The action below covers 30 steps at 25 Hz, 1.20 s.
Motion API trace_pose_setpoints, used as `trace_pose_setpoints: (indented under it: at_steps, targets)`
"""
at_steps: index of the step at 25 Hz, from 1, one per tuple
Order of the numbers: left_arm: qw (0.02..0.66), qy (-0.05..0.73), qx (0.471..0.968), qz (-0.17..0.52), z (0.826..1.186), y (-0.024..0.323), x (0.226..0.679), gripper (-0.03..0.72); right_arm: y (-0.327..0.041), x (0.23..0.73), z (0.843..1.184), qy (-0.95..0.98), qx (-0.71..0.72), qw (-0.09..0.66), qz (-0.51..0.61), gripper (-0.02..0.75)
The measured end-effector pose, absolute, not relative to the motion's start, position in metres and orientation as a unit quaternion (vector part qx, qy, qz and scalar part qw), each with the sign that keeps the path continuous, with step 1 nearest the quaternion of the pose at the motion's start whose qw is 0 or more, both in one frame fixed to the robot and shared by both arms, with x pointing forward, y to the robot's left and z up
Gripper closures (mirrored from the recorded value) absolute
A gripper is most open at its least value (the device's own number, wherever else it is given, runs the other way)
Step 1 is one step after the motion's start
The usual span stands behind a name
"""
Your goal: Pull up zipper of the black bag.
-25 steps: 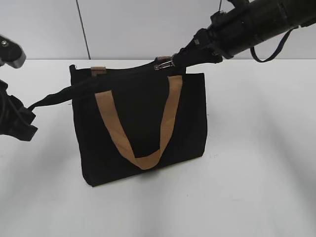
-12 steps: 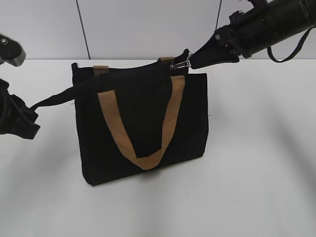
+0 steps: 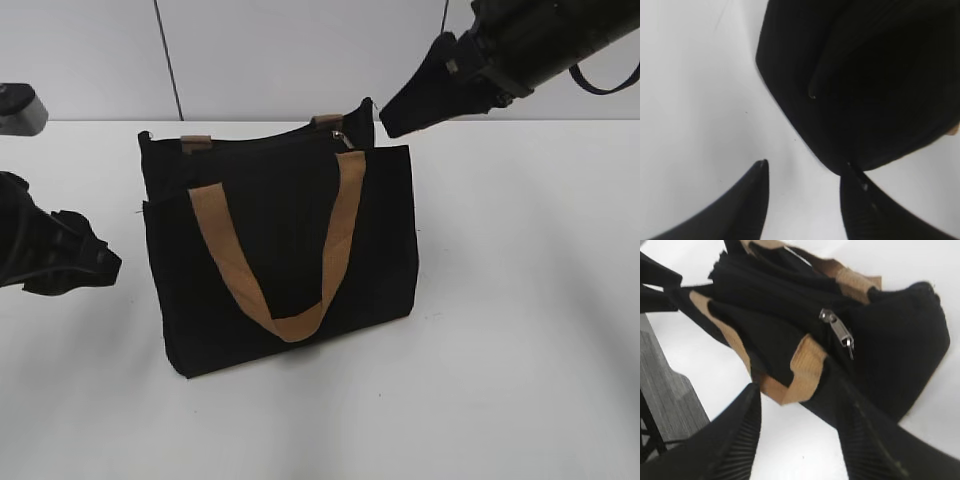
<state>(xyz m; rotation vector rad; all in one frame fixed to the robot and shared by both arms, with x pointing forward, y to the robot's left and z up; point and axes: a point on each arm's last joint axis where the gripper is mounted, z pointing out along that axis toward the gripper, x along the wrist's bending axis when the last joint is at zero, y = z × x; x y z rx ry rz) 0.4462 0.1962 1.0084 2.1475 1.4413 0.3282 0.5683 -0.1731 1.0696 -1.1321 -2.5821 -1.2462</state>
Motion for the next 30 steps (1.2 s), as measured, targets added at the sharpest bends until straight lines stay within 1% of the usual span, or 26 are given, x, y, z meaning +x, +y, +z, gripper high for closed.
trace_pose_setpoints:
  at_steps: [2,6,11,13,17,21,23,27,30]
  targets:
    - [0.263,0.544,0.79,0.105,1.009,0.196,0.443,0.284,-0.169,0.561,1.069,-0.852,-0.37,0.026,-0.37,0.356]
    - [0.272,0.56,0.777,0.093,1.021,0.2,0.431,0.275,-0.166,0.553,1.068,-0.864,-0.391,0.019,-0.317,0.355]
    - [0.297,0.557,0.769,0.105,1.045,0.211,0.409,0.275,-0.174,0.53,1.07,-0.861,-0.409,0.019,-0.303,0.356]
    - [0.295,0.553,0.77,0.118,1.053,0.218,0.398,0.274,-0.178,0.516,1.069,-0.859,-0.412,0.018,-0.302,0.356]
    - [0.287,0.541,0.777,0.145,1.066,0.232,0.378,0.274,-0.189,0.479,1.075,-0.85,-0.424,0.009,-0.311,0.356]
    - [0.312,0.527,0.77,0.179,1.083,0.248,0.351,0.274,-0.202,0.437,1.09,-0.837,-0.427,-0.024,-0.342,0.356]
    - [0.322,0.526,0.765,0.184,1.088,0.254,0.338,0.274,-0.208,0.414,1.098,-0.828,-0.426,-0.043,-0.362,0.356]
    - [0.345,0.52,0.756,0.198,1.096,0.267,0.311,0.274,-0.221,0.37,1.101,-0.805,-0.435,-0.069,-0.397,0.356]
    - [0.37,0.513,0.745,0.212,1.1,0.275,0.294,0.274,-0.233,0.333,1.102,-0.783,-0.442,-0.102,-0.426,0.356]
